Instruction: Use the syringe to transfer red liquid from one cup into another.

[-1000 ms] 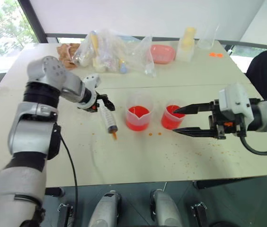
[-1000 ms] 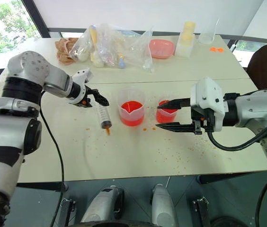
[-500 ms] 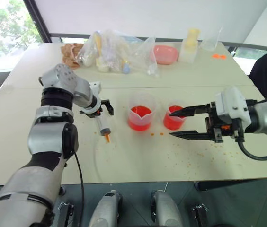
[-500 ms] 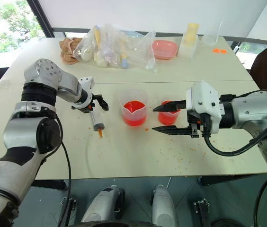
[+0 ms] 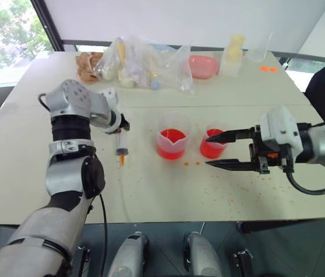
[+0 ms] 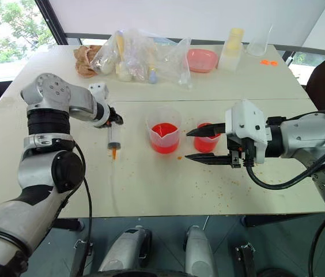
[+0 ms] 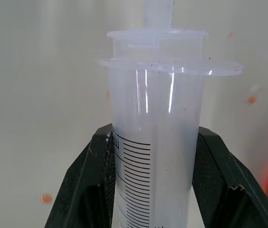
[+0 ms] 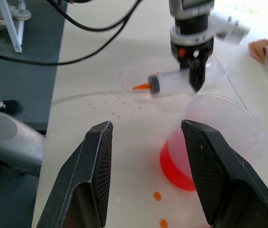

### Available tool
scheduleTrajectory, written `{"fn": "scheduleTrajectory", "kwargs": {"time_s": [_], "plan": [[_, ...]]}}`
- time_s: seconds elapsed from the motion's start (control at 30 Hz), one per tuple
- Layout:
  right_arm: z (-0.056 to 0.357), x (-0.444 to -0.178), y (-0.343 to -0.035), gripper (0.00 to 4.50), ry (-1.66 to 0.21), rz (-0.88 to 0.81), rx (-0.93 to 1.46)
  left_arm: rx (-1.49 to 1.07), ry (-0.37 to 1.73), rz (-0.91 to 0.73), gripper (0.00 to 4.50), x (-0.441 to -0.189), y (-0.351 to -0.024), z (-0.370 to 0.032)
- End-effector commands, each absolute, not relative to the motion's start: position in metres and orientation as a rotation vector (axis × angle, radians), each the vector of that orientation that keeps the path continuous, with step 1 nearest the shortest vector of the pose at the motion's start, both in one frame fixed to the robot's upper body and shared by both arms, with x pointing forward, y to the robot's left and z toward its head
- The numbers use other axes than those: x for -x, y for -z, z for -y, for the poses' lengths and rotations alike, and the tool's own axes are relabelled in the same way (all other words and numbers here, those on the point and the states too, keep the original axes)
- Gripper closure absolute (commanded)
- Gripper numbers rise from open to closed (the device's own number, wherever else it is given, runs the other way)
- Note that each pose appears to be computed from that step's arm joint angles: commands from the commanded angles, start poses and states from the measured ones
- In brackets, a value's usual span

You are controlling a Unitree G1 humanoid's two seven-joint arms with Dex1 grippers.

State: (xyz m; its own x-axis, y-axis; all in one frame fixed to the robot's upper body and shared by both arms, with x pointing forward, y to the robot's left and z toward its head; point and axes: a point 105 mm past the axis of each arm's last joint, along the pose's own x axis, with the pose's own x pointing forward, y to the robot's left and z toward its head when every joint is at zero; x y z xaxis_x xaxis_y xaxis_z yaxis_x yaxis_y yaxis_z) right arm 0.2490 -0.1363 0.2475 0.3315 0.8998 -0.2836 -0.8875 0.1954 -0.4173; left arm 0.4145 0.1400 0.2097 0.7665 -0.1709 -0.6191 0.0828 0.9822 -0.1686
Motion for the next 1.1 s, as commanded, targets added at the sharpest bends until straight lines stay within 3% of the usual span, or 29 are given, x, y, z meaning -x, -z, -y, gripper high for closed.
{"fn": "scheduleTrajectory", "kwargs": {"time_s": [0.03, 0.17, 0.27, 0.4, 0.47, 0.63, 1.1], "plan": [[0.162, -0.266, -0.278, 2.11, -1.034, 0.132, 0.586, 0.041, 0.363, -0.092, 2.91, -0.418, -0.323, -0.113], [0.194, -0.289, -0.303, 2.11, -0.766, 0.221, 0.648, 0.153, 0.756, 0.235, 2.91, -0.376, -0.381, -0.088], [0.206, -0.3, -0.314, 2.11, -0.669, 0.266, 0.675, 0.207, 0.929, 0.301, 2.91, -0.358, -0.389, -0.074], [0.204, -0.31, -0.337, 2.11, -0.594, 0.384, 0.694, 0.137, 1.184, 0.298, 2.91, -0.332, -0.36, -0.04], [0.204, -0.313, -0.343, 2.11, -0.574, 0.414, 0.701, 0.114, 1.215, 0.287, 2.91, -0.331, -0.349, -0.034], [0.189, -0.314, -0.36, 2.11, -0.585, 0.522, 0.674, -0.025, 1.281, 0.214, 2.91, -0.336, -0.289, -0.017], [0.162, -0.311, -0.354, 2.11, -0.693, 0.553, 0.63, -0.097, 1.289, 0.201, 2.91, -0.341, -0.259, -0.015]]}}
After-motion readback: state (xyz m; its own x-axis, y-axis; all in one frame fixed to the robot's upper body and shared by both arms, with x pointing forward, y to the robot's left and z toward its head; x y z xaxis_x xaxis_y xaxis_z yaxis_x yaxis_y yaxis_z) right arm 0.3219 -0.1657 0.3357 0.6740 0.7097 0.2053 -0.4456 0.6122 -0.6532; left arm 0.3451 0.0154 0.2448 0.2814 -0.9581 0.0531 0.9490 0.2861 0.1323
